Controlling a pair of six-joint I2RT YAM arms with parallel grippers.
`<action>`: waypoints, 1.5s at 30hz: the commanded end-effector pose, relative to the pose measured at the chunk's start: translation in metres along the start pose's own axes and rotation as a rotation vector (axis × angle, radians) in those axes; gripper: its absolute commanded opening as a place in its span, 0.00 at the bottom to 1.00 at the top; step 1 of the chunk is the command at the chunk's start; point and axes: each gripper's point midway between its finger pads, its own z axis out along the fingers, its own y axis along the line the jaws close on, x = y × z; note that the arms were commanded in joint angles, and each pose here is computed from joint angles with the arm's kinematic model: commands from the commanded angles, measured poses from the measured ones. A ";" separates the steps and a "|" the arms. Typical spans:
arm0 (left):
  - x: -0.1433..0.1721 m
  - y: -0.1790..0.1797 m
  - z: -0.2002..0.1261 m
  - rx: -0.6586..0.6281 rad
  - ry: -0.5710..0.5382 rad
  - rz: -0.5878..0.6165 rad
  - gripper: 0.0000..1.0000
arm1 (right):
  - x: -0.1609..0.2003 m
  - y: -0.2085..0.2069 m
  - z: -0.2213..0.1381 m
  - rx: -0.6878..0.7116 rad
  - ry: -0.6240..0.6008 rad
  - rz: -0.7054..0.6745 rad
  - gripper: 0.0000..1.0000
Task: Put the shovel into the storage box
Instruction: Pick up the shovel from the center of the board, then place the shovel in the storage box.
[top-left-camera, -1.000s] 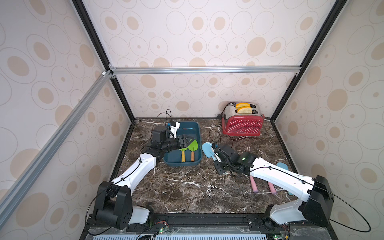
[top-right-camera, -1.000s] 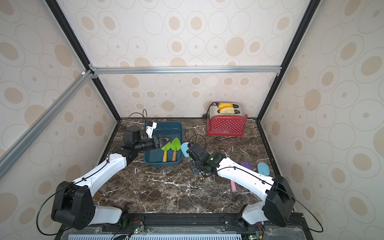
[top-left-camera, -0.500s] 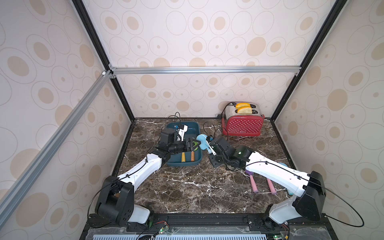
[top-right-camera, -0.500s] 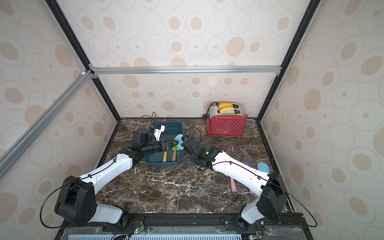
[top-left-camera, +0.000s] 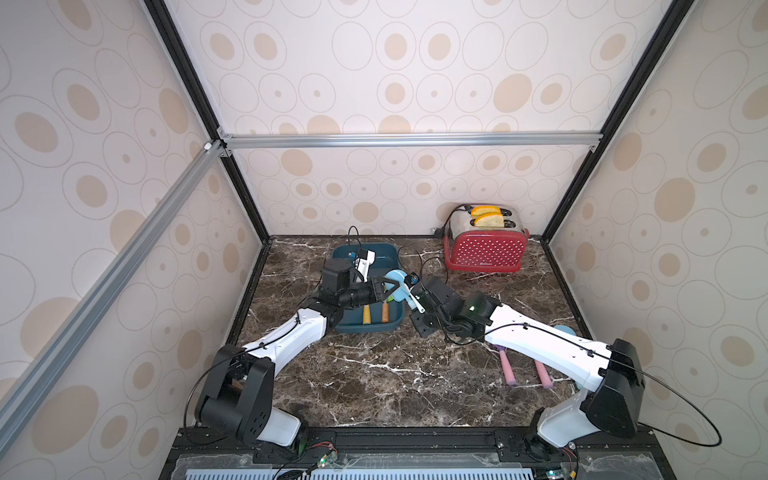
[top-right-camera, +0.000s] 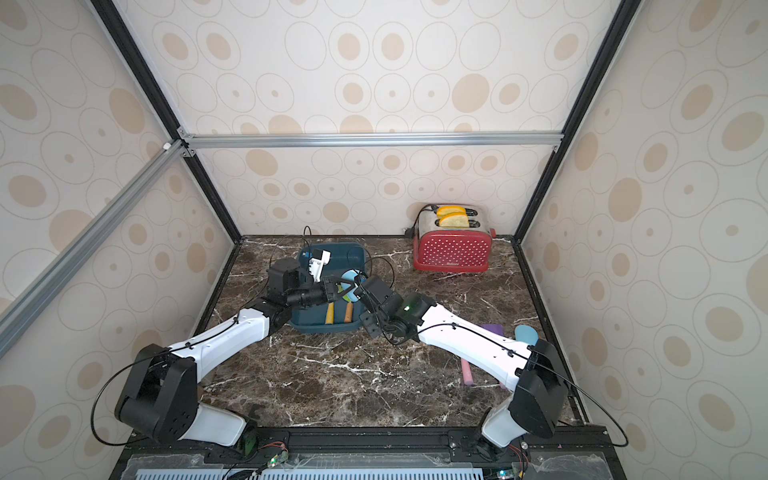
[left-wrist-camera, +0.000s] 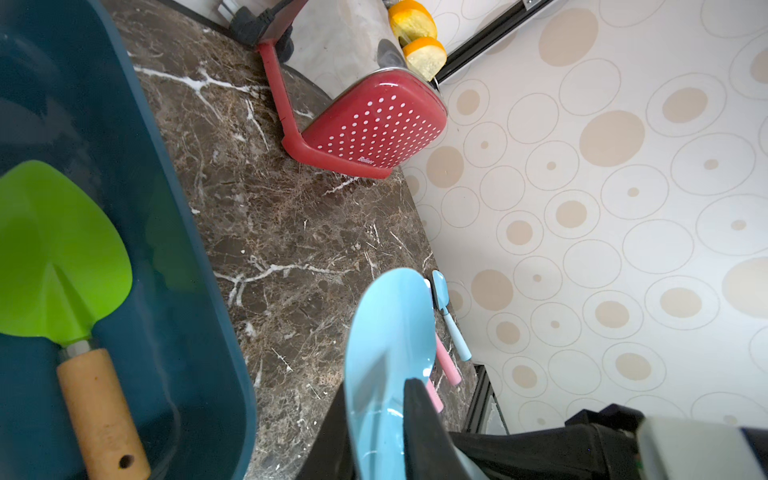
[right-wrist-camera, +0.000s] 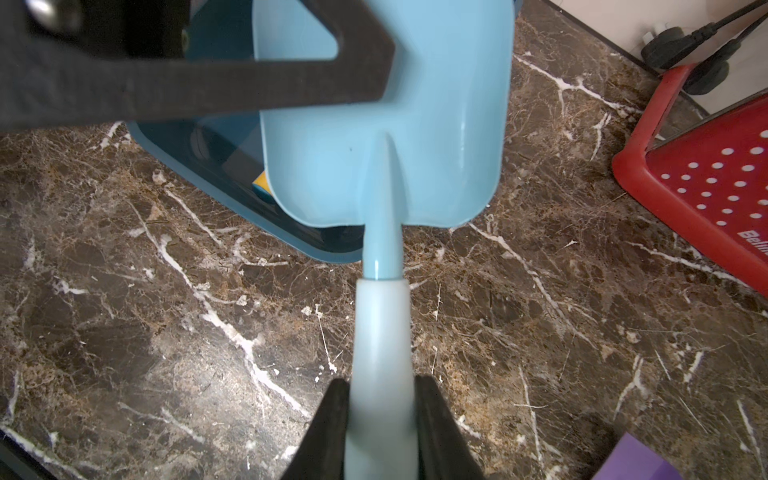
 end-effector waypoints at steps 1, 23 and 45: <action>-0.004 -0.009 0.002 0.034 -0.012 0.023 0.13 | -0.016 0.005 -0.002 -0.002 -0.049 -0.010 0.00; -0.041 0.010 -0.003 -0.056 -0.003 0.122 0.06 | -0.022 -0.009 -0.080 0.066 -0.273 -0.055 0.45; -0.108 0.115 -0.052 -0.253 0.156 0.153 0.00 | 0.065 -0.067 -0.092 0.275 -0.113 0.032 0.50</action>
